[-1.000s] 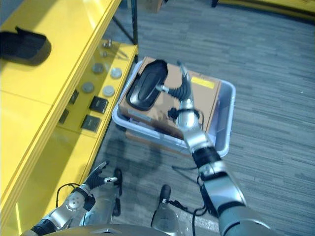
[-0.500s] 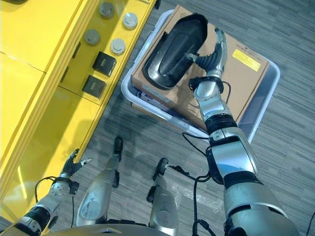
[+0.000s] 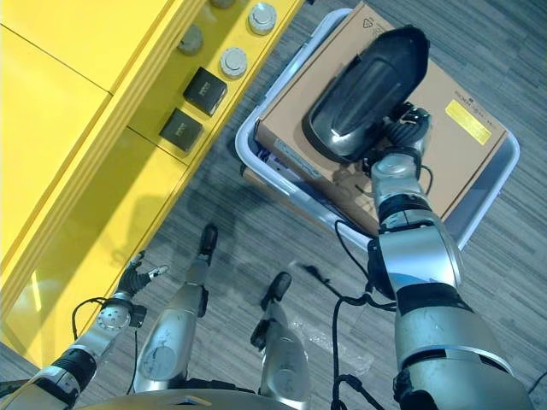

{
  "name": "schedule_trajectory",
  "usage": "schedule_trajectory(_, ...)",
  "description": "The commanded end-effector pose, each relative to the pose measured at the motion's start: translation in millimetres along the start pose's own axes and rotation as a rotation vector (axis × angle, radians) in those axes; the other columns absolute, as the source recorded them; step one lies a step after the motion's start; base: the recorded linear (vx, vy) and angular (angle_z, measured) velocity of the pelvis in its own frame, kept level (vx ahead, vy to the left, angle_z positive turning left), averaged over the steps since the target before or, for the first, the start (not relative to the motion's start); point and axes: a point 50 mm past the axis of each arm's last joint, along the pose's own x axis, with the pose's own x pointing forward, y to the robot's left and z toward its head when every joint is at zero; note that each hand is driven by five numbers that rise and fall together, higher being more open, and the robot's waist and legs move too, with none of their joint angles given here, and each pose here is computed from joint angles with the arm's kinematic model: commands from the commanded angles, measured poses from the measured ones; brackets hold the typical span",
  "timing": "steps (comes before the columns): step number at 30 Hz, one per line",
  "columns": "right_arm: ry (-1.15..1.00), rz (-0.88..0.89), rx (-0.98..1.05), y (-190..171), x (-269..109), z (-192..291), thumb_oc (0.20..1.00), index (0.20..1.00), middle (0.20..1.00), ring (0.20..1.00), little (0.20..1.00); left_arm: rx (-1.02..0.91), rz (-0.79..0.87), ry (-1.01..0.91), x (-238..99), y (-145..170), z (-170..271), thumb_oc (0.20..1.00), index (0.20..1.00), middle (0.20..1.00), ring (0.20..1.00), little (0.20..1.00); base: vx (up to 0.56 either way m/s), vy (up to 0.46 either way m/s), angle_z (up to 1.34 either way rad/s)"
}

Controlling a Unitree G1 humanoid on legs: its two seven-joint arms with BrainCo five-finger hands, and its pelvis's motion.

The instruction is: Move parts from the plastic box to the shelf.

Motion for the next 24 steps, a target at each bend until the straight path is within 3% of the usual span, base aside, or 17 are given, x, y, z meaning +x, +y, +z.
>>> schedule_trajectory(1,0.167,0.141,-0.023,19,-19,-56,0.200,0.200,0.200,0.200,0.200,0.015,-0.047,0.032,-4,-6,-8,1.000,1.000,1.000,1.000,1.000,0.04,-0.012,0.04)
schedule_trajectory(9,0.181,0.150,-0.138,10,-24,-79,0.200,0.200,0.200,0.200,0.200,0.067,-0.061,0.017,-4,-3,-7,1.000,1.000,1.000,1.000,1.000,0.01,-0.017,0.09)
schedule_trajectory(18,0.114,0.214,-0.106,7,-43,-104,0.200,0.200,0.200,0.200,0.200,-0.024,-0.054,-0.173,-1,15,38,1.000,1.000,1.000,1.000,1.000,0.03,-0.067,-0.01)
schedule_trajectory(24,-0.068,0.299,-0.213,11,-54,-88,0.200,0.200,0.200,0.200,0.200,-0.340,-0.062,-0.318,-6,28,78,1.000,1.000,1.000,1.000,1.000,0.06,-0.057,-0.28)
